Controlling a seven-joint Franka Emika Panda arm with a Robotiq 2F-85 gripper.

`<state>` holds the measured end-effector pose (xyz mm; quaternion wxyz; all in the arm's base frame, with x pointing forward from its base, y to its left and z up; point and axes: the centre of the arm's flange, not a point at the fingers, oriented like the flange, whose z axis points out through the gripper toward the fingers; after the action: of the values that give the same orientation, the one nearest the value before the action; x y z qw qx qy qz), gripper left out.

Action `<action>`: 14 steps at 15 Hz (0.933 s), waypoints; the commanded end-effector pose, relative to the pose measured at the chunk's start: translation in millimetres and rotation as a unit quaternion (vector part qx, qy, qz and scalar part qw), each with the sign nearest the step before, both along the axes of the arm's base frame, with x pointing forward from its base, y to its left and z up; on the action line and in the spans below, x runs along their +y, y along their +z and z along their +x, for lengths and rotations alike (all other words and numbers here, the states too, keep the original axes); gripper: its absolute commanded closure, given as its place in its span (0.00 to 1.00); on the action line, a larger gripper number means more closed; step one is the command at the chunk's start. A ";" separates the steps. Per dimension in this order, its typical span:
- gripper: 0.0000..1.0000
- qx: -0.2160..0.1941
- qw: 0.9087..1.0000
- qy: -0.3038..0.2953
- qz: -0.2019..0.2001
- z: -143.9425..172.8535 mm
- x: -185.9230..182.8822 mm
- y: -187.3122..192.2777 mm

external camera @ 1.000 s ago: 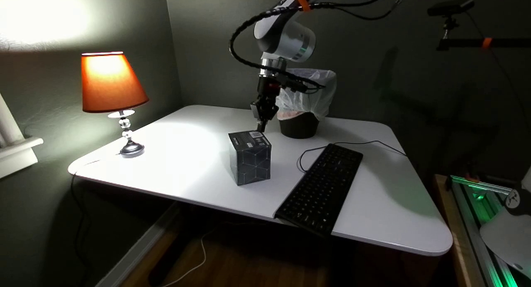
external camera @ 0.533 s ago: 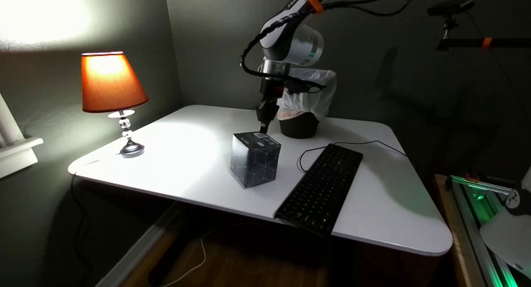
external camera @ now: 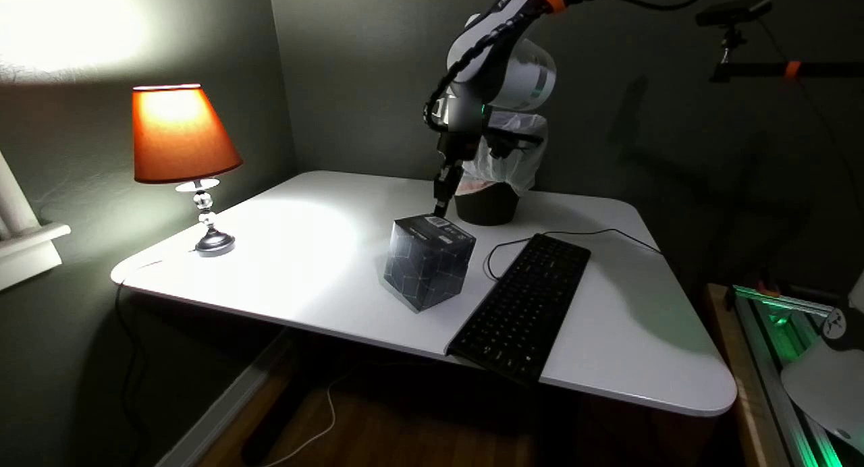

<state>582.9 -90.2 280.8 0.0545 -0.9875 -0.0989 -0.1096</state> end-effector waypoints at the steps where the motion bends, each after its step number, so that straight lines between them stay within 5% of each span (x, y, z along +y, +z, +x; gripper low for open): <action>1: 0.99 -0.018 0.998 0.044 -0.029 -37.2 3.5 -4.2; 11: 0.99 -0.130 0.971 0.163 -0.120 -62.3 8.0 -11.6; 13: 0.99 -0.130 0.972 0.163 -0.110 -60.2 8.6 -4.9; 14: 0.71 -0.125 0.974 0.162 -0.095 -59.2 8.7 1.0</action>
<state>535.1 -77.4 270.3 -0.0569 -0.9387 -0.2691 -0.2076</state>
